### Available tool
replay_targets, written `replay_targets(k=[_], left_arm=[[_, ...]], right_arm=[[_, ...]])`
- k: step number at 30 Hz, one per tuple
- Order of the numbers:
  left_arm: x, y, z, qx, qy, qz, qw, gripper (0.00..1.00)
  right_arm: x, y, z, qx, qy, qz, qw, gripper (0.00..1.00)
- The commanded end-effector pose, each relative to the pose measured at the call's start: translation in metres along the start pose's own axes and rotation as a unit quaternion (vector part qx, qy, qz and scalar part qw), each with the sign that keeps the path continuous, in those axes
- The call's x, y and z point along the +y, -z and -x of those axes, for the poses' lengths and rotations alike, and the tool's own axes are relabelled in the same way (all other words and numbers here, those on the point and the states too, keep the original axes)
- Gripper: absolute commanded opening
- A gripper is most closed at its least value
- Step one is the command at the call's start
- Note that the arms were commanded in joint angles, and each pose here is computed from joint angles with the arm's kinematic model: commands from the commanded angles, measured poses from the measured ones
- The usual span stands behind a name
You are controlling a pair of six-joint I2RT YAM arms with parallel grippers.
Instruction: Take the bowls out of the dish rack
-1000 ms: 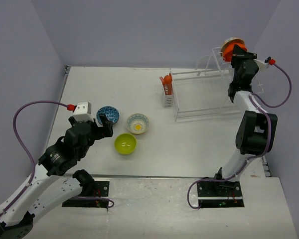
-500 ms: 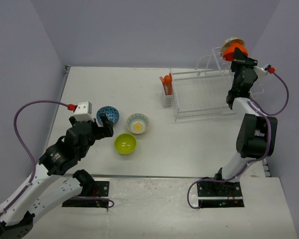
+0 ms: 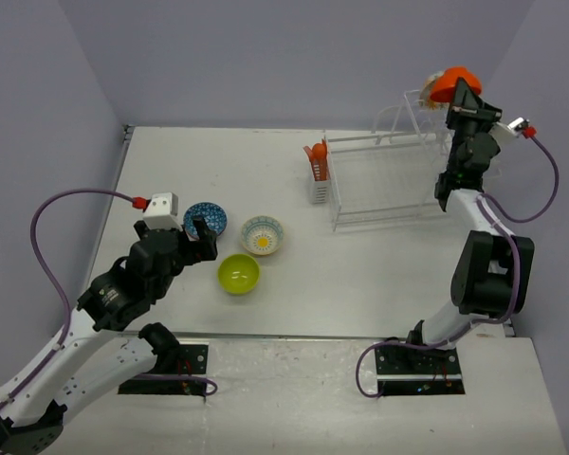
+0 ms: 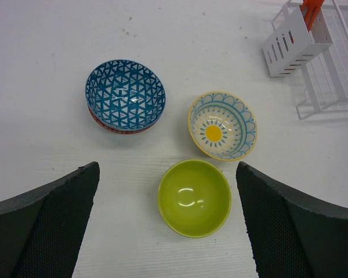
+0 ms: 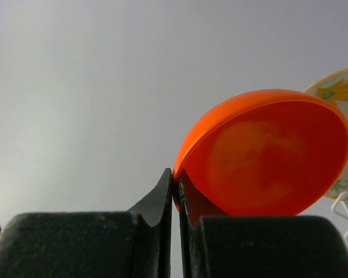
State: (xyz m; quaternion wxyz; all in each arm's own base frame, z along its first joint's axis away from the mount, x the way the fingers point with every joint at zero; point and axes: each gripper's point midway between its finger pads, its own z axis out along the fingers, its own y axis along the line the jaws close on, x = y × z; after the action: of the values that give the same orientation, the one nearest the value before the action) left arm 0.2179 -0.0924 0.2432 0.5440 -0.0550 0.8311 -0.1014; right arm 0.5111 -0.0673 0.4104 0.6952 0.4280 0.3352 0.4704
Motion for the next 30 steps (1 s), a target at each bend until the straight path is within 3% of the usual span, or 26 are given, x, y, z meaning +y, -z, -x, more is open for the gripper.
replay_targets(k=[1, 5, 12, 17, 18, 20, 21, 23, 24, 26, 29, 30], left_arm=[[-0.005, -0.002, 0.008, -0.017, -0.001, -0.008, 1.000, 1.00], [-0.006, -0.004, 0.007, -0.012, -0.005, -0.006, 1.000, 1.00], [-0.006, -0.005, 0.009, -0.015, -0.004, -0.004, 1.000, 1.00], [0.003, 0.000, 0.017, -0.033, 0.012, 0.017, 0.999, 1.00], [0.004, 0.001, 0.020, -0.037, 0.017, 0.020, 0.999, 1.00], [0.009, 0.003, 0.023, -0.041, 0.026, 0.033, 0.998, 1.00], [0.010, 0.005, 0.027, -0.044, 0.028, 0.037, 0.998, 1.00], [0.016, 0.008, 0.032, -0.050, 0.029, 0.053, 0.997, 1.00], [0.018, 0.013, 0.041, -0.060, 0.033, 0.057, 0.996, 1.00], [0.038, 0.022, 0.049, -0.069, 0.032, 0.109, 0.991, 1.00], [0.073, 0.053, 0.082, -0.124, 0.078, 0.194, 0.970, 1.00], [0.082, 0.060, 0.086, -0.137, 0.092, 0.211, 0.963, 1.00]], right_arm=[[0.071, 0.012, 0.005, 0.013, -0.028, 0.092, 0.995, 0.00], [0.092, 0.021, -0.006, 0.050, -0.029, 0.117, 0.991, 0.00], [0.134, 0.050, -0.052, 0.193, 0.003, 0.155, 0.969, 0.00], [0.173, 0.092, -0.093, 0.302, 0.097, 0.180, 0.931, 0.00], [0.178, 0.100, -0.099, 0.310, 0.159, 0.201, 0.916, 0.00], [0.182, 0.124, -0.125, 0.359, 0.212, 0.188, 0.889, 0.00], [0.193, 0.138, -0.130, 0.354, 0.295, 0.220, 0.860, 0.00], [0.193, 0.174, -0.164, 0.398, 0.350, 0.215, 0.820, 0.00], [0.193, 0.186, -0.172, 0.402, 0.411, 0.248, 0.780, 0.00], [0.182, 0.232, -0.201, 0.465, 0.428, 0.260, 0.730, 0.00], [0.151, 0.297, -0.243, 0.527, 0.499, 0.310, 0.614, 0.00], [0.135, 0.306, -0.251, 0.534, 0.530, 0.293, 0.589, 0.00]])
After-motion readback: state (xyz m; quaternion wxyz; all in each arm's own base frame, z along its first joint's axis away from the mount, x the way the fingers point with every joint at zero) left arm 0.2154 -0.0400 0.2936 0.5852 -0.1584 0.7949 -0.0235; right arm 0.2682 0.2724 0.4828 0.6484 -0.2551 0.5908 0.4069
